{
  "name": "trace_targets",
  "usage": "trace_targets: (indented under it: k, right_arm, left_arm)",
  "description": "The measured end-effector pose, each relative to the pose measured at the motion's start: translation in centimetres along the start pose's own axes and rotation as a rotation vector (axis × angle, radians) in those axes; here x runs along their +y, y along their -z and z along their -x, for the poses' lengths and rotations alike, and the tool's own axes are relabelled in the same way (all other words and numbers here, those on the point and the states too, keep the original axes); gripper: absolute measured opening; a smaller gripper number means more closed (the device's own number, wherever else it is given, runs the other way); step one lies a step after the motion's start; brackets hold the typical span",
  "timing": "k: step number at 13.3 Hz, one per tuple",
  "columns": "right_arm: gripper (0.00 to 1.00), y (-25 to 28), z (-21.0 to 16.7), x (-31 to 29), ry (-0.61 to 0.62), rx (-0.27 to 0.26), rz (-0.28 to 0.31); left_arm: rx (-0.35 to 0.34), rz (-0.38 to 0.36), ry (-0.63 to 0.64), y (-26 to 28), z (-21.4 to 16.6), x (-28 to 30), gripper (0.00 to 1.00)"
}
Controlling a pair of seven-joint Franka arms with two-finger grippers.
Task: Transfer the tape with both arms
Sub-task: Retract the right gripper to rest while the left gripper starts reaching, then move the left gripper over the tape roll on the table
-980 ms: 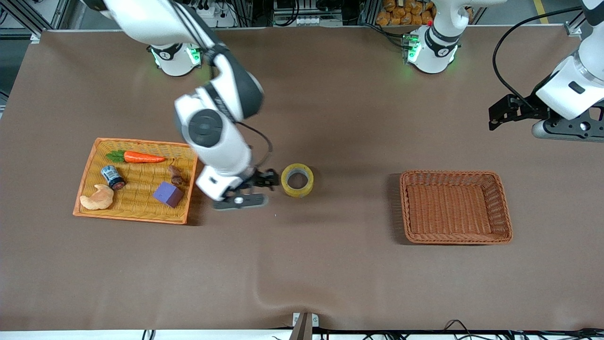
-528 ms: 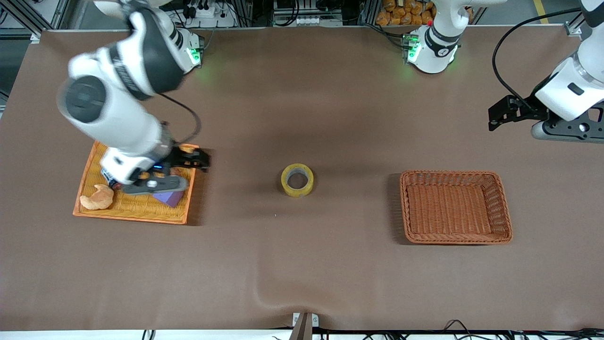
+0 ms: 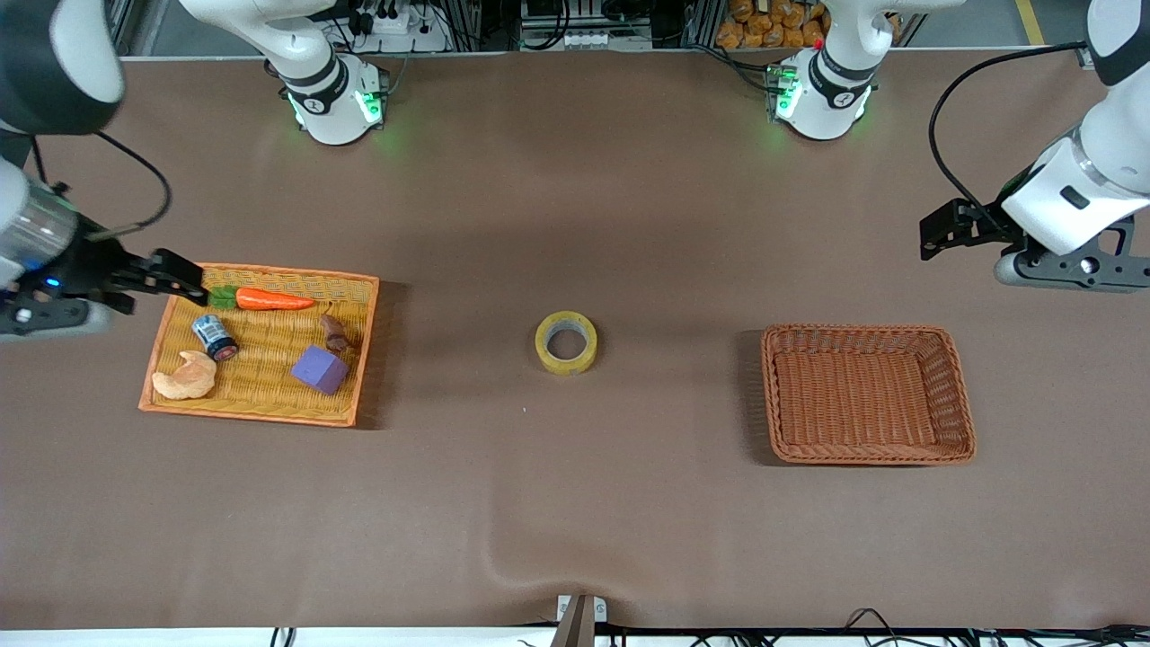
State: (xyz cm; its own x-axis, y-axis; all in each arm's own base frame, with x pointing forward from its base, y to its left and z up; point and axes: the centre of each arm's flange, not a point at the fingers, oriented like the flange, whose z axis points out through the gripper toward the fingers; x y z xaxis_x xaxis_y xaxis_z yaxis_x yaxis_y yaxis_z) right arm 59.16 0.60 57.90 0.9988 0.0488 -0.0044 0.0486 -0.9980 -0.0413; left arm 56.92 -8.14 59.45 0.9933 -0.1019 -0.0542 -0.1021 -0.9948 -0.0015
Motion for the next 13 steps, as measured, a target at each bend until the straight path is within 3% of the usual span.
trace_targets:
  k: [4,6,8,10,13]
  right_arm:
    - [1.00,2.1,3.1,5.1,-0.052,-0.063,-0.013]
    - [1.00,3.4,4.2,6.3,-0.065,-0.054,-0.016]
    - [1.00,4.0,4.6,6.7,-0.073,-0.046,-0.015]
    - [1.00,3.7,5.2,7.3,-0.092,-0.082,-0.018]
    - [1.00,3.9,5.2,7.9,-0.100,-0.072,0.007]
  left_arm:
    - [-0.073,-0.002,0.096,-4.1,-1.9,0.3,1.00]
    - [-0.113,-0.001,0.076,-7.7,-3.6,2.1,1.00]
    - [-0.118,-0.002,0.022,-11.8,-5.5,7.3,1.00]
    - [-0.111,-0.006,-0.010,-15.7,-6.4,13.6,1.00]
    - [-0.121,-0.027,0.021,-20.1,-5.5,22.2,1.00]
